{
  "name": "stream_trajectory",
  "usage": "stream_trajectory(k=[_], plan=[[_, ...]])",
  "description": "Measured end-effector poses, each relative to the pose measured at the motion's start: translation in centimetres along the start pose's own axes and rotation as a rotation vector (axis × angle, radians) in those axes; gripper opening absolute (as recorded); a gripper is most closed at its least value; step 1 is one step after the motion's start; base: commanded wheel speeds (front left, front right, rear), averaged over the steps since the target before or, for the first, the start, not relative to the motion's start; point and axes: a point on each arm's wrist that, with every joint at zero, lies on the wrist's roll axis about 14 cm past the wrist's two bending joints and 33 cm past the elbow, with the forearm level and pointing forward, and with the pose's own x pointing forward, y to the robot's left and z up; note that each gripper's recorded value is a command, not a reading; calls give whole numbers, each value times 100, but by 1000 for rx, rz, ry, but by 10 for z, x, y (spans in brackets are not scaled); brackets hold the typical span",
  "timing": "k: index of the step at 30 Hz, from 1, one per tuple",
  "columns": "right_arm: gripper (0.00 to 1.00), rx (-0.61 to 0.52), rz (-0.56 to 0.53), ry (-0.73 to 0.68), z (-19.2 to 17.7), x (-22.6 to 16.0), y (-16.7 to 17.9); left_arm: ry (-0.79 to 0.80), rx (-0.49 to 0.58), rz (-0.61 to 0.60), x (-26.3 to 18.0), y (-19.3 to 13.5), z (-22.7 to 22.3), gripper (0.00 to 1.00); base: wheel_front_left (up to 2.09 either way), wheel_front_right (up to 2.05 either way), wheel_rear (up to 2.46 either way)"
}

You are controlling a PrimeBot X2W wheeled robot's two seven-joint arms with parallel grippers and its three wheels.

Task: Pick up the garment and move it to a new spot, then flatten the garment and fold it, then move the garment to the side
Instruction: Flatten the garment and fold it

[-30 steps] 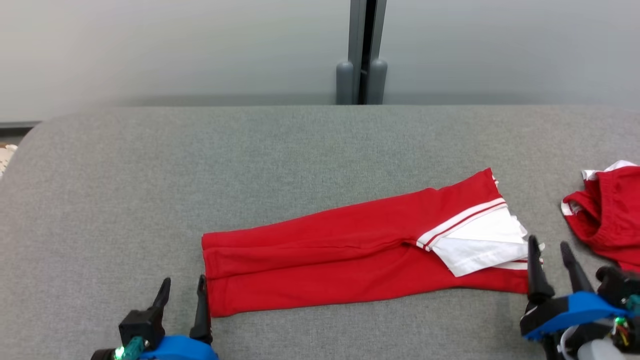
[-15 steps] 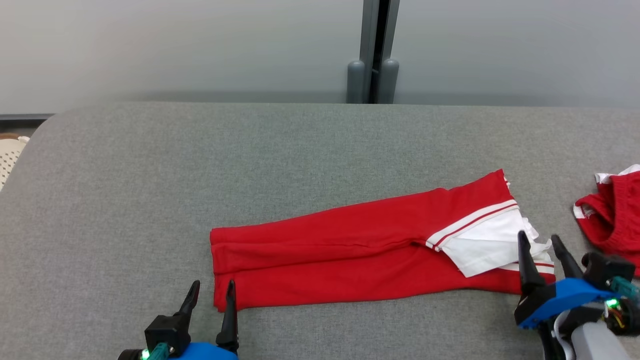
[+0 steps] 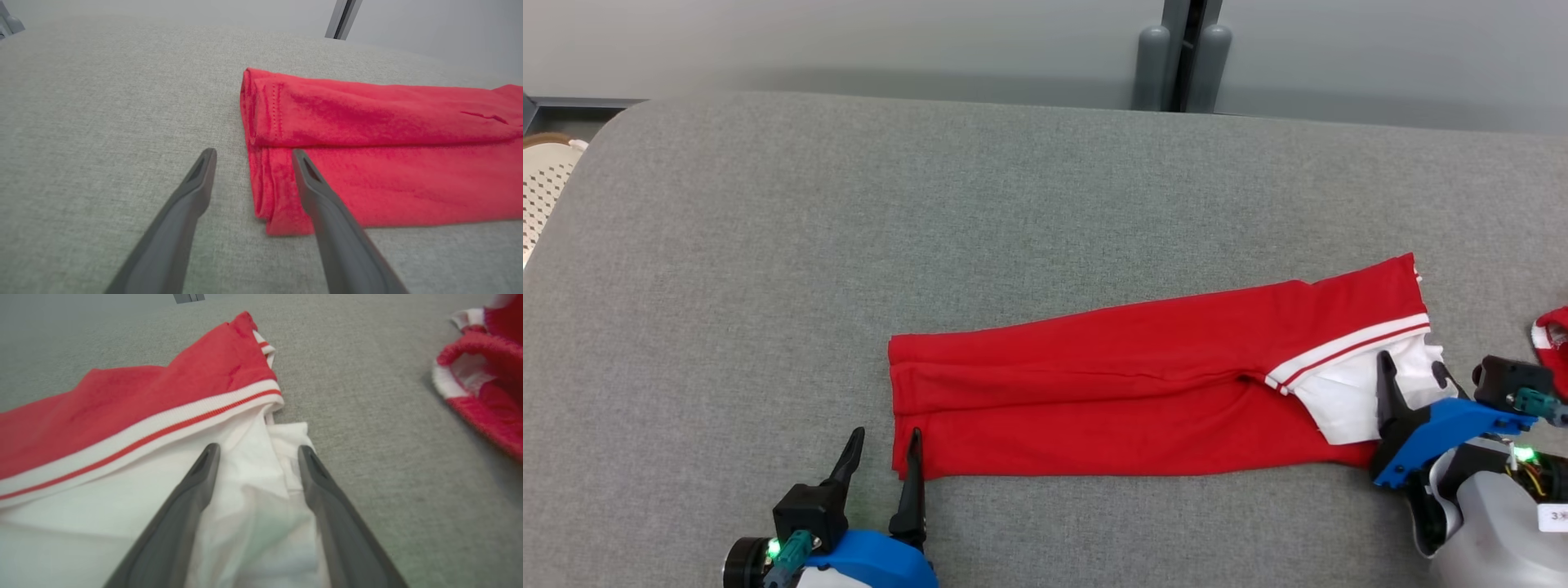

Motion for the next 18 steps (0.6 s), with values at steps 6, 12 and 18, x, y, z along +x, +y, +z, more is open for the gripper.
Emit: stream_trajectory(k=[6, 12, 18], plan=[[0, 54, 30, 20, -7, 0, 16, 5, 0, 2, 2, 1, -1, 100, 0, 0, 0], [0, 83, -16, -39, 3, -10, -9, -9, 8, -37, 7, -11, 4, 100, 0, 0, 0], [0, 68, -76, -206, 47, -27, -43, -18, 10, -79, 7, -25, 7, 100, 0, 0, 0]])
